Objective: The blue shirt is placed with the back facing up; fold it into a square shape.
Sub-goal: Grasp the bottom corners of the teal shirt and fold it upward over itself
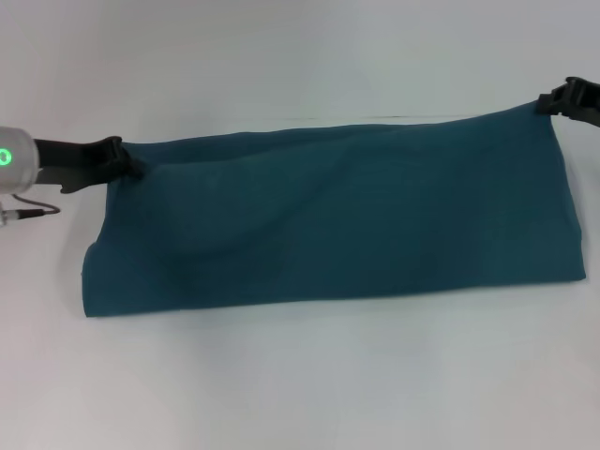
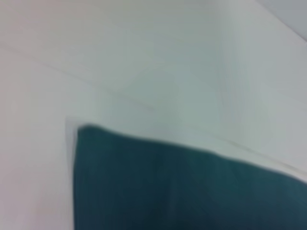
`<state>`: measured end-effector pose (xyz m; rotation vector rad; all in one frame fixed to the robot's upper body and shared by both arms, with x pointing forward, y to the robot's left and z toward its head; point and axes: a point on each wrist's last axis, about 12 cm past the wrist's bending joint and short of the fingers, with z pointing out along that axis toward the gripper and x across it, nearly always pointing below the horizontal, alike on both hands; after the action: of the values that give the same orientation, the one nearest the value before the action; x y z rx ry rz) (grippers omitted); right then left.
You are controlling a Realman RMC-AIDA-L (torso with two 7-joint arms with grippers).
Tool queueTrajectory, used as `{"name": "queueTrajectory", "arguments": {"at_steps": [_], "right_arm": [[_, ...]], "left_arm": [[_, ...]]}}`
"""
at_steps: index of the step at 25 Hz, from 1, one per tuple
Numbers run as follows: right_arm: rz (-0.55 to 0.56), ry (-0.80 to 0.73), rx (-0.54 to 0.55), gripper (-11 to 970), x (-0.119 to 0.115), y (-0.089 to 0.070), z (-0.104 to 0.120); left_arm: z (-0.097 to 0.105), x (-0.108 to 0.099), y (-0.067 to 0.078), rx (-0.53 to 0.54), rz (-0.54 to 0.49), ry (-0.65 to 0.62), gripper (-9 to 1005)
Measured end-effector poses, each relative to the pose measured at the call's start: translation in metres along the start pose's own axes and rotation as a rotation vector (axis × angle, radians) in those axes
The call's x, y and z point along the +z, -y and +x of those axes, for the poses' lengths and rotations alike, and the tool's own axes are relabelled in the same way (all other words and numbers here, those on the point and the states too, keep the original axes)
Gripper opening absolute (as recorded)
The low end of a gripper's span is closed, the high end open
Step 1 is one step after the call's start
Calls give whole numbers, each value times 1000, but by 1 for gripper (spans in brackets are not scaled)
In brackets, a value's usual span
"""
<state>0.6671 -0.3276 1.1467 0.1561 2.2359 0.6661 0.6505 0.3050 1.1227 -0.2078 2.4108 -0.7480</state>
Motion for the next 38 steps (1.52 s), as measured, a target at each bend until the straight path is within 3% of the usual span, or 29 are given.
{"name": "queueTrajectory", "arguments": {"at_steps": [8,20,31,37,38], "right_arm": [[129,59,-84,82,34,-14,4],[154,95,-155,94,50,-35,-8],[164,74,-200,105,55,-43,-10],[188,24,-230,111,52,-44,-19],[186,25,-219,146,50,-42,-21]], "left_arm": [[-4,27,13,57,-107,121,23],[-17,37,28,104,-144,179,25],[-18,40,30,103,-157,189,27],[-17,39,25,18,-163,214,28],[-16,37,22,-8,-165,220,67]]}}
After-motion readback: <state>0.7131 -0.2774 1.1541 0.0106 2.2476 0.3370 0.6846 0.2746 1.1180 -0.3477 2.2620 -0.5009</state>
